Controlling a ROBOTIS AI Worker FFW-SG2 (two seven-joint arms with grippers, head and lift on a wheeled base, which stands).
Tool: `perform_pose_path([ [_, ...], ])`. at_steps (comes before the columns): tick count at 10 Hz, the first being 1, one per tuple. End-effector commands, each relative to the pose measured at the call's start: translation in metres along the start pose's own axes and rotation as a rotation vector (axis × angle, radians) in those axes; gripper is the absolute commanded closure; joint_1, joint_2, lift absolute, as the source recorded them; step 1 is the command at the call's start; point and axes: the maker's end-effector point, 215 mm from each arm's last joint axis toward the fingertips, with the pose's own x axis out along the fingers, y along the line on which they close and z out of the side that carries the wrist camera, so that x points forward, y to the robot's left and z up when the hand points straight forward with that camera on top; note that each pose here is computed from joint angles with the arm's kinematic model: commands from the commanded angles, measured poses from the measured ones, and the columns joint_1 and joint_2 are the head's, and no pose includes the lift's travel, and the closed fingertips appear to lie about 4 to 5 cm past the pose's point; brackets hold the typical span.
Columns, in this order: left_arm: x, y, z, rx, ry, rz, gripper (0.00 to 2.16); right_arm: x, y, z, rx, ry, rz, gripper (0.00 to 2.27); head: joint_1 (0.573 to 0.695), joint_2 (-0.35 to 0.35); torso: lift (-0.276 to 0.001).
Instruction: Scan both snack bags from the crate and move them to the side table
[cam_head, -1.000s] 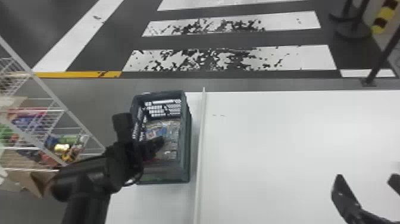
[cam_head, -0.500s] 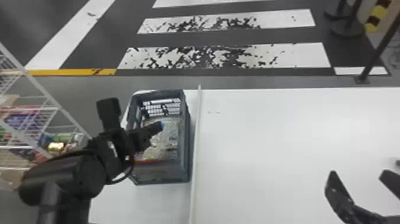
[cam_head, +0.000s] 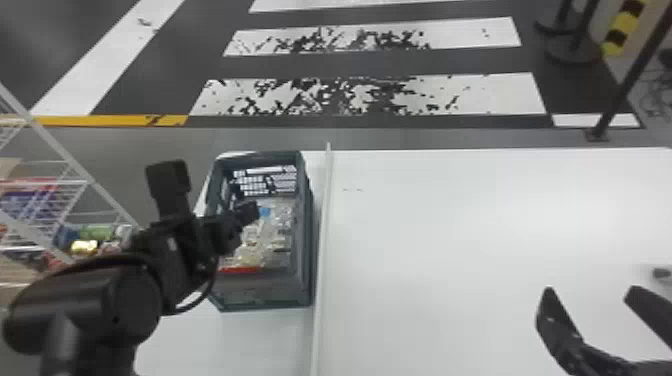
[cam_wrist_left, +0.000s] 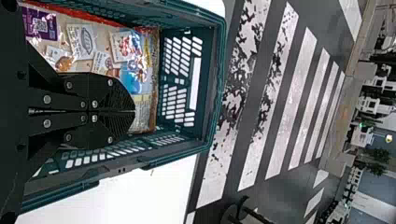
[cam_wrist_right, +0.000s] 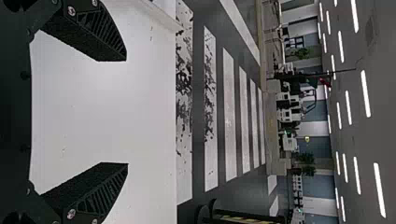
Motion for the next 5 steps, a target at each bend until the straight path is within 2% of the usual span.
perform_pose_path([
  [1,0.001,0.003,0.001,-0.004,-0.001,0.003,0.28,0.0,0.0,0.0,-0.001,0.001,0.001,0.12,0.695,0.16,-0.029],
  [2,0.002,0.005,0.002,-0.001,0.0,0.009,0.05,0.0,0.0,0.0,-0.003,0.001,-0.001,0.12,0.695,0.163,-0.029],
  [4,0.005,0.012,-0.014,0.001,0.06,0.034,0.04,0.001,-0.001,-0.002,-0.004,0.004,-0.002,0.12,0.695,0.169,-0.029],
  [5,0.008,0.023,-0.023,0.005,0.093,0.074,0.04,0.001,-0.001,-0.005,-0.004,0.01,-0.001,0.12,0.695,0.172,-0.029],
])
